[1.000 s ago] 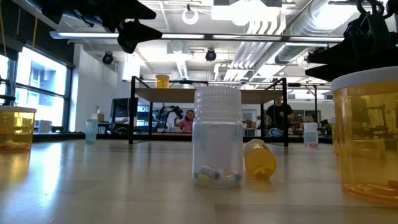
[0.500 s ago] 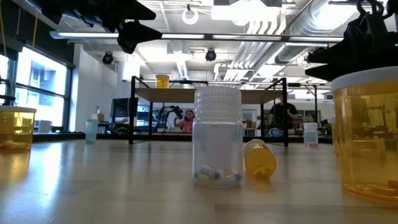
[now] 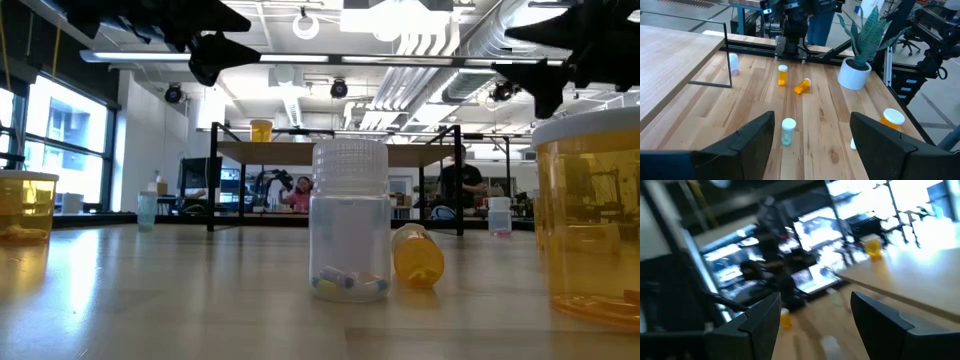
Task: Pick and place medicine bottles onto shelf by color
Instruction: Put the center dark green pill bottle on the shelf
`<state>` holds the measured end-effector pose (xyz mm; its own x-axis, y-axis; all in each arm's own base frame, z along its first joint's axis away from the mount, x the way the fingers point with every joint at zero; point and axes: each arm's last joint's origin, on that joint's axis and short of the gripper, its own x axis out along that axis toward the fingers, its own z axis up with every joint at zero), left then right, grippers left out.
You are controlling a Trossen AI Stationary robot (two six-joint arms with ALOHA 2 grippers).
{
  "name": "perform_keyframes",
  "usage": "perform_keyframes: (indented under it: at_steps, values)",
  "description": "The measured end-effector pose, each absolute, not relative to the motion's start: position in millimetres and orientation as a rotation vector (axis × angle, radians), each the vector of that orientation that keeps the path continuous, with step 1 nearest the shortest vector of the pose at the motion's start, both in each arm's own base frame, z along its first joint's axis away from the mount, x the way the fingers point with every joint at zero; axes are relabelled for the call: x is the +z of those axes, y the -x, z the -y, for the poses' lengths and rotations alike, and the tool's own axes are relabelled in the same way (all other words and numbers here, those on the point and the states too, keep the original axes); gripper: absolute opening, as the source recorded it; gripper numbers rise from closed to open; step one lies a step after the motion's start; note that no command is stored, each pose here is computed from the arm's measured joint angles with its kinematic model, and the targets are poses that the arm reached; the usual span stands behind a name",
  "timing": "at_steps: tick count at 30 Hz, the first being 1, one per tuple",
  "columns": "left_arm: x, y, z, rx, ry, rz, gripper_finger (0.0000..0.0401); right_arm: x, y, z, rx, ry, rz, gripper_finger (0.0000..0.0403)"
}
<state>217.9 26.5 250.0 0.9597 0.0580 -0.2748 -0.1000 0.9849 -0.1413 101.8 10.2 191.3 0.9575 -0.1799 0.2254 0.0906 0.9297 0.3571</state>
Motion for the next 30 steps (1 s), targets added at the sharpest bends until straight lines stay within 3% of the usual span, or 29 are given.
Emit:
perform_keyframes:
  at_steps: [8, 16, 24, 30]
  values:
    - [250.0, -217.9, -26.5, 0.080, 0.155, -0.273, 0.0250, 210.2, -110.7, -12.7, -0.124, -0.315, 0.235, 0.0232]
    - [249.2, -217.7, -26.5, 0.085, 0.184, -0.280, 0.0250, 236.6, -136.4, -17.2, -0.149, -0.137, 0.009, 0.0232]
    - [249.1, -217.8, -26.6, 0.086, 0.192, -0.281, 0.0250, 223.0, -173.6, -23.4, -0.026, -0.071, -0.205, 0.0232]
    - [249.1, -217.8, -26.6, 0.086, 0.192, -0.281, 0.0250, 209.0, -196.8, -24.7, -0.040, -0.049, -0.325, 0.0232]
